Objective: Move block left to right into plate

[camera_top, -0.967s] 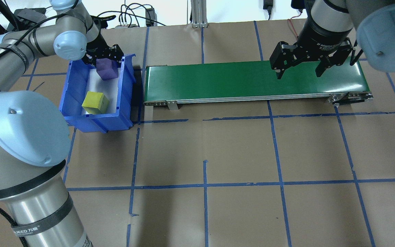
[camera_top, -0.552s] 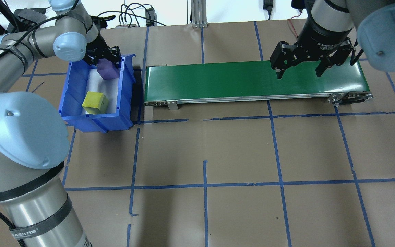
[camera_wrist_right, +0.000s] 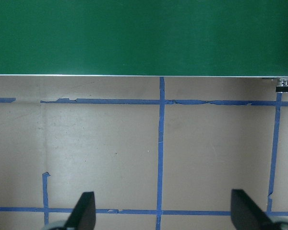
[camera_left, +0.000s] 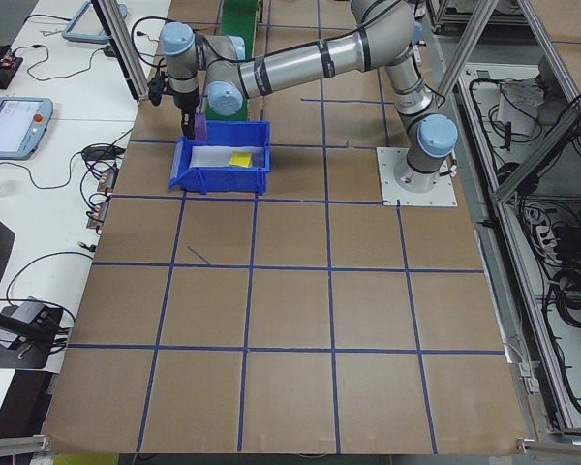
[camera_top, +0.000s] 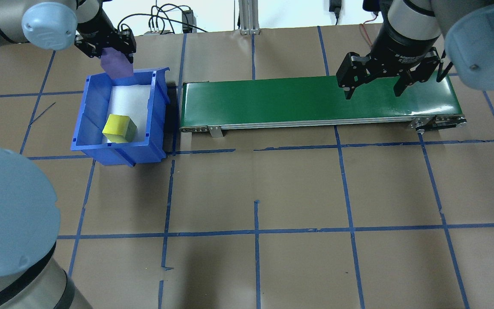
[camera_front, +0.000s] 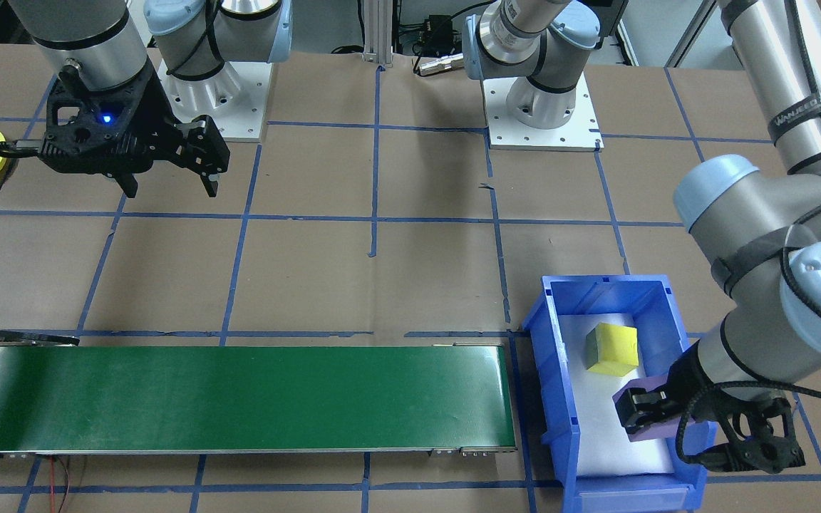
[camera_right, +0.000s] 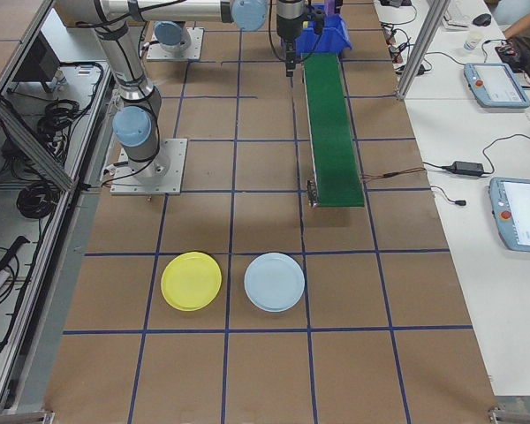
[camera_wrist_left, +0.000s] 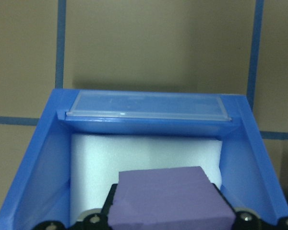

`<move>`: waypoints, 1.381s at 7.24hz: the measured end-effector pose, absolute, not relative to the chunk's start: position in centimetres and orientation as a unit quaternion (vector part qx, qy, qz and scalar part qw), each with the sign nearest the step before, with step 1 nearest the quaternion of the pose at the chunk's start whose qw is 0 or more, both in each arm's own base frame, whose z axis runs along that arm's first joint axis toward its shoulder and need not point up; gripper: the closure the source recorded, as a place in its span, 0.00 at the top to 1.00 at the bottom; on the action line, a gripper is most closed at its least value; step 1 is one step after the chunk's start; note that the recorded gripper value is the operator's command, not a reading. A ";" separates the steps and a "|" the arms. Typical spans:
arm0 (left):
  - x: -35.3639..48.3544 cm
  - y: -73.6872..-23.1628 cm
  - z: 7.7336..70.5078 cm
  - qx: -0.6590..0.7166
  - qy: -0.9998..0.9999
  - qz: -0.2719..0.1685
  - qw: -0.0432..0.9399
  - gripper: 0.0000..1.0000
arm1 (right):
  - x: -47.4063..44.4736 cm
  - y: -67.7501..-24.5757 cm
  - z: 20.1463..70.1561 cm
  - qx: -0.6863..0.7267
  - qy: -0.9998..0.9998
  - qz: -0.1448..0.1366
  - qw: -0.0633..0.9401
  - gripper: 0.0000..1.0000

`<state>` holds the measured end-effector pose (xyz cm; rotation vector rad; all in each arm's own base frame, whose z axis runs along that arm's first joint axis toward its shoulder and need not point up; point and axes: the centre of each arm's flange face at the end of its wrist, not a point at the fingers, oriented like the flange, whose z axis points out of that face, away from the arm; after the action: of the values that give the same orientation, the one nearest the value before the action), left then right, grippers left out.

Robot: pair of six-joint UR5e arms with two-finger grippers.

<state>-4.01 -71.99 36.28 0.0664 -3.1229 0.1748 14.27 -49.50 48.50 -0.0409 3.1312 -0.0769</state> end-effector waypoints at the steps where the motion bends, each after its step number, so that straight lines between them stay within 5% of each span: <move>1: -7.9 -71.1 37.1 -0.004 -0.998 0.056 0.010 0.31 | 14.3 -49.5 48.5 -0.013 1.000 -0.025 0.005 1.00; 5: -22.9 -68.0 28.4 -0.103 -0.992 0.052 0.043 0.32 | 14.3 -49.5 48.6 -0.014 1.000 -0.025 0.005 1.00; 6: -24.7 -67.4 26.2 -0.112 -0.991 0.050 0.044 0.93 | 14.3 -49.5 48.6 -0.015 1.000 -0.025 0.005 1.00; 10: -25.8 -66.2 28.9 -0.120 -0.990 0.063 0.044 1.00 | 14.3 -49.5 48.5 -0.017 1.000 -0.023 0.005 1.00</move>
<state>-25.83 -66.21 28.91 -0.3673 -3.0252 0.1922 14.30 -49.48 48.48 -0.0537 3.1304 -0.0729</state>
